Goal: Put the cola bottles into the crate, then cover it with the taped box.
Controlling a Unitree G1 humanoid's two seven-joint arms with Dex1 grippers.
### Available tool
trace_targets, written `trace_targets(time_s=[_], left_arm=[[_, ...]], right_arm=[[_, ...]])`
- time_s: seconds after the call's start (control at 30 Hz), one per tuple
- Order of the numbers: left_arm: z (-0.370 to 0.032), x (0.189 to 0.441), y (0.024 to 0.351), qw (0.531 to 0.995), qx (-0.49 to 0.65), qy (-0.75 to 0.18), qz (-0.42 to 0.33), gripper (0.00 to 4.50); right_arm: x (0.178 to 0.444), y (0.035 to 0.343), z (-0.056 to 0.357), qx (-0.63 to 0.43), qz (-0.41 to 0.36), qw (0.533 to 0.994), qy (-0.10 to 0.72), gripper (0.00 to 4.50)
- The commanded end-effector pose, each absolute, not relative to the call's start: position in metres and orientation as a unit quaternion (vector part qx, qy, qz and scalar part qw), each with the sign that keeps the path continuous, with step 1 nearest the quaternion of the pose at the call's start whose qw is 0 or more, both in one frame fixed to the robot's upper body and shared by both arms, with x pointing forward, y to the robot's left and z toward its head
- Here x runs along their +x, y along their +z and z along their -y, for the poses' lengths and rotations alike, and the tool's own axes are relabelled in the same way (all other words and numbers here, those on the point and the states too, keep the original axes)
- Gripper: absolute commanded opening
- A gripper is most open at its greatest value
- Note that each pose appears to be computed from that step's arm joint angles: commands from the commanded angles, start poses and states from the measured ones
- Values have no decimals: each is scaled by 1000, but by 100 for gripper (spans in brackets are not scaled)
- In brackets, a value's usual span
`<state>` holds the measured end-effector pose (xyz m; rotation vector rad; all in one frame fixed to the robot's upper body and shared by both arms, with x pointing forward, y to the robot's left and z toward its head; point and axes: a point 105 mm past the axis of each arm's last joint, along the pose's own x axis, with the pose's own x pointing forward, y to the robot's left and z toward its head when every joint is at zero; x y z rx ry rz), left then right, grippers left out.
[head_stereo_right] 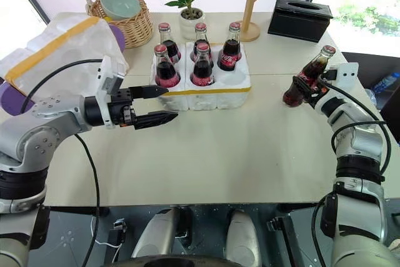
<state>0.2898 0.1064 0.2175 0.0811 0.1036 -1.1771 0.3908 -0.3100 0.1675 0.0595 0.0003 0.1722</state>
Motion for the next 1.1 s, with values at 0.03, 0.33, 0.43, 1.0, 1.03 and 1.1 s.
trace_targets(time_s=[0.03,0.33,0.43,1.0,1.03,1.1], left_arm=[[-106,290,232,831,57,-552,-20,450],[-109,292,233,837,52,-545,-16,450],[-112,295,233,842,52,-537,-13,450],[-126,304,240,859,71,-507,3,450],[-126,304,240,860,71,-506,4,450],[-126,305,240,861,70,-503,6,450]], right_arm=[[388,196,304,30,53,993,101,262],[372,295,243,46,173,959,220,262],[374,316,208,61,189,943,267,262],[391,235,134,-103,86,931,340,262],[390,230,129,-114,79,925,353,262],[389,223,120,-119,62,917,376,262]])
